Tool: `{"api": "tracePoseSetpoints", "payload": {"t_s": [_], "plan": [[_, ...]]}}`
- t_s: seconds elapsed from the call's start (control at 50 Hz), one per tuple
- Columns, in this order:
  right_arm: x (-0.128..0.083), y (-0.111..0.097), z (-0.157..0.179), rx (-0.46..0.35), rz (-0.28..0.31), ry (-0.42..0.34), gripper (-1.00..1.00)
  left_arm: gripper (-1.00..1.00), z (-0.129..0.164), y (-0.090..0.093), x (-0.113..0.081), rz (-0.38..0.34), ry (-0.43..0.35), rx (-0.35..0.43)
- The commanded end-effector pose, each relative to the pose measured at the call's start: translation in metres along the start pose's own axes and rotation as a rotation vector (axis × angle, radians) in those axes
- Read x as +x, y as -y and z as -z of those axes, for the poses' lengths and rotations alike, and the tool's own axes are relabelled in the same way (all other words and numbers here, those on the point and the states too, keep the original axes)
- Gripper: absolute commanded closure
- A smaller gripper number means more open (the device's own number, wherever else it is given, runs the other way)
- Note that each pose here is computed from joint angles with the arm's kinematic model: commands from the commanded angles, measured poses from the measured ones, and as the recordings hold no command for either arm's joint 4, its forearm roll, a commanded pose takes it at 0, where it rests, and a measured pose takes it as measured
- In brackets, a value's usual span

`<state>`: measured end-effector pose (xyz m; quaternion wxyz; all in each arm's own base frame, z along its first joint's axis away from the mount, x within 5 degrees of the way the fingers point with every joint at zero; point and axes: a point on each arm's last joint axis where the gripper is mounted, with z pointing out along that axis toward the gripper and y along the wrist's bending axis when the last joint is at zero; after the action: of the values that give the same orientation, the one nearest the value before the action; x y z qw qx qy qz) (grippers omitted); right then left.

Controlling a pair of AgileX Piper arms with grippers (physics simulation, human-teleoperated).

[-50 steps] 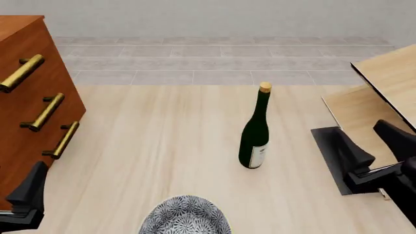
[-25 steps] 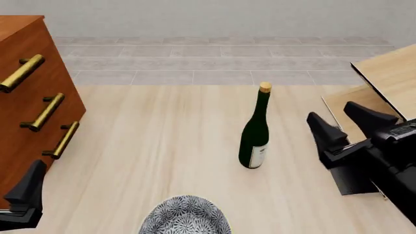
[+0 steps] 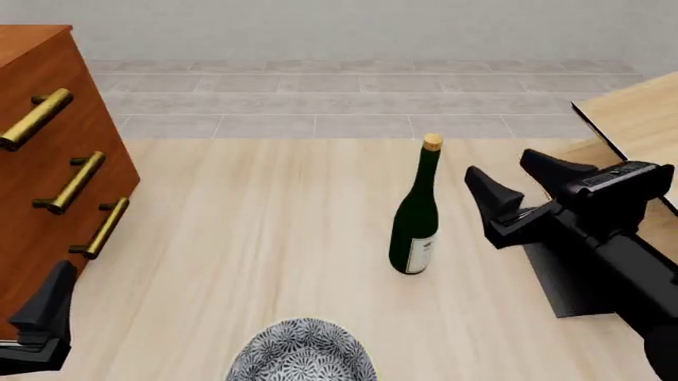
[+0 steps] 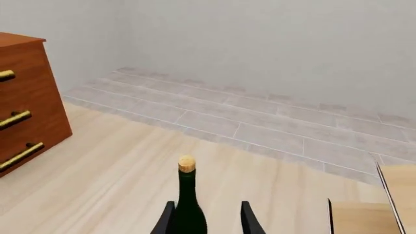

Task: Put the wine bottle on the wine rack.

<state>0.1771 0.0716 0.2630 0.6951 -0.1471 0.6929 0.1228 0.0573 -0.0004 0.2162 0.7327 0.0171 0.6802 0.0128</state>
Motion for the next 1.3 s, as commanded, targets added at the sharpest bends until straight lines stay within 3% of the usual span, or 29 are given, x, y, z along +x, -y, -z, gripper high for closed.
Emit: {"api": "tracePoseSetpoints", "payload": {"t_s": [0.02,0.8,1.3], "plan": [[0.001,-0.003,-0.017,-0.016,-0.013,-0.020,-1.00,-1.00,0.000,0.000,0.002,-0.003,-0.009,0.002],[0.013,-0.017,-0.065,-0.067,0.009,-0.061,-1.00,-1.00,0.001,0.001,0.007,0.000,-0.039,0.022],[0.026,-0.022,-0.087,-0.077,-0.011,-0.087,-1.00,-1.00,0.000,0.001,0.007,-0.008,-0.038,0.022]]}}
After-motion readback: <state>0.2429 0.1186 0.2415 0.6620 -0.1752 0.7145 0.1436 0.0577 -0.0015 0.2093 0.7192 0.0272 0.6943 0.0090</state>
